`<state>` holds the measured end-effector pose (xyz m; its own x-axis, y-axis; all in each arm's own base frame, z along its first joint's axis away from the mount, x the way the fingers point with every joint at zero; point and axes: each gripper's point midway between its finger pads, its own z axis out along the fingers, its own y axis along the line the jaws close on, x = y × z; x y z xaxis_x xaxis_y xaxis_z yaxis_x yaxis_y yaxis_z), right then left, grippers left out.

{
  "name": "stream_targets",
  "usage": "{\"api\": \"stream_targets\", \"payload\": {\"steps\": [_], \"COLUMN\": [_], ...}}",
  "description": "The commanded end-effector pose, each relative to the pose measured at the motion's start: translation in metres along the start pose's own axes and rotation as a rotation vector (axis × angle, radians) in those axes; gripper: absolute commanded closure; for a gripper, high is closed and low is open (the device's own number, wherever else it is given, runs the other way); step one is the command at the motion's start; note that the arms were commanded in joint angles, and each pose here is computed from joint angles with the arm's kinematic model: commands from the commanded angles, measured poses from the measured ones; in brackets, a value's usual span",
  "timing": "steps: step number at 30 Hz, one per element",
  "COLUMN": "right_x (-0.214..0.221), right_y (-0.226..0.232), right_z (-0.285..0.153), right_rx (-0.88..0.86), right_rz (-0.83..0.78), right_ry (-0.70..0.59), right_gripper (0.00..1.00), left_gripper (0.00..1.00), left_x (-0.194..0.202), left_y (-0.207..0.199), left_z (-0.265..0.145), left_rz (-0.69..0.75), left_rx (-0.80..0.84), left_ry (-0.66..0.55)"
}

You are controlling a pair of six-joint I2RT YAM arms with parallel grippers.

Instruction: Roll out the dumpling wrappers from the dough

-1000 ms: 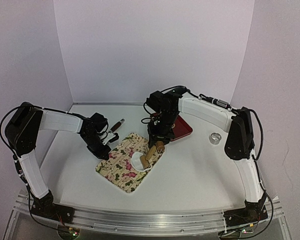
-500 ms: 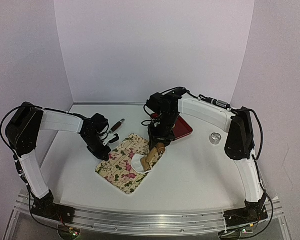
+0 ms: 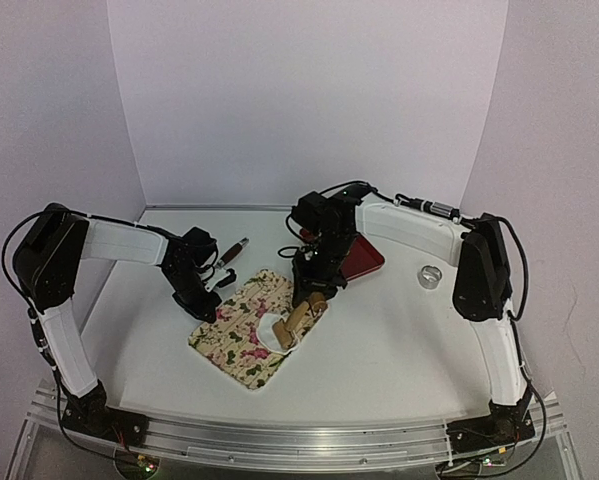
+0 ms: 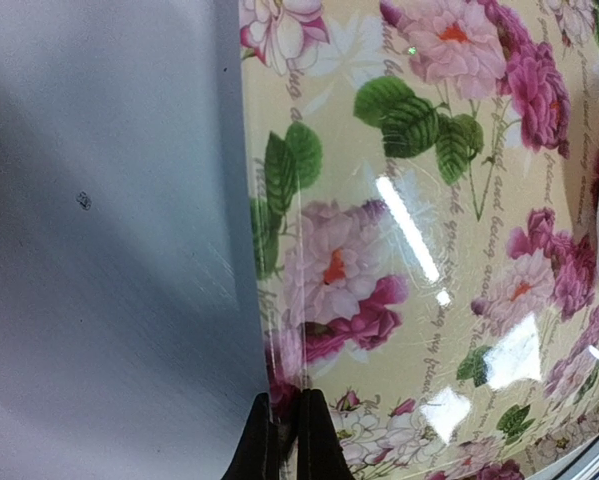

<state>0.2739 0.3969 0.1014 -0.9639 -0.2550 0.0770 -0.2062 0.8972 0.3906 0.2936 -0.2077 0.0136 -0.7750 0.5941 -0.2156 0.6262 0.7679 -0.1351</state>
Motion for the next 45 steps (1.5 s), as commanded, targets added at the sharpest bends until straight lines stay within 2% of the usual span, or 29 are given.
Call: {"api": "stream_targets", "payload": {"steps": [1,18,35,40,45], "right_x": [0.035,0.05,0.035,0.025,0.011], "right_y": [-0.033,-0.072,-0.035,0.013,0.072], "right_z": [0.056,0.101,0.111,0.08,-0.003], "right_rx": [0.142,0.3,0.231,0.116,-0.036], "right_rz": [0.01,-0.02,-0.112,-0.179,-0.215], "right_ry": [0.144,0.163,0.127,0.054,-0.125], "right_gripper": [1.0,1.0,1.0,1.0,1.0], "left_gripper": [1.0,1.0,1.0,1.0,1.0], "left_x": [-0.014,-0.012,-0.015,-0.017,-0.019], "left_y": [0.01,0.01,0.007,0.005,0.005], "left_z": [0.001,0.001,0.002,0.001,0.002], "left_rz": [-0.02,-0.034,-0.057,-0.066,-0.081], "left_rx": [-0.043,-0.043,-0.022,-0.013,-0.005], "left_ry": [-0.021,-0.015,-0.026,-0.033,-0.041]}}
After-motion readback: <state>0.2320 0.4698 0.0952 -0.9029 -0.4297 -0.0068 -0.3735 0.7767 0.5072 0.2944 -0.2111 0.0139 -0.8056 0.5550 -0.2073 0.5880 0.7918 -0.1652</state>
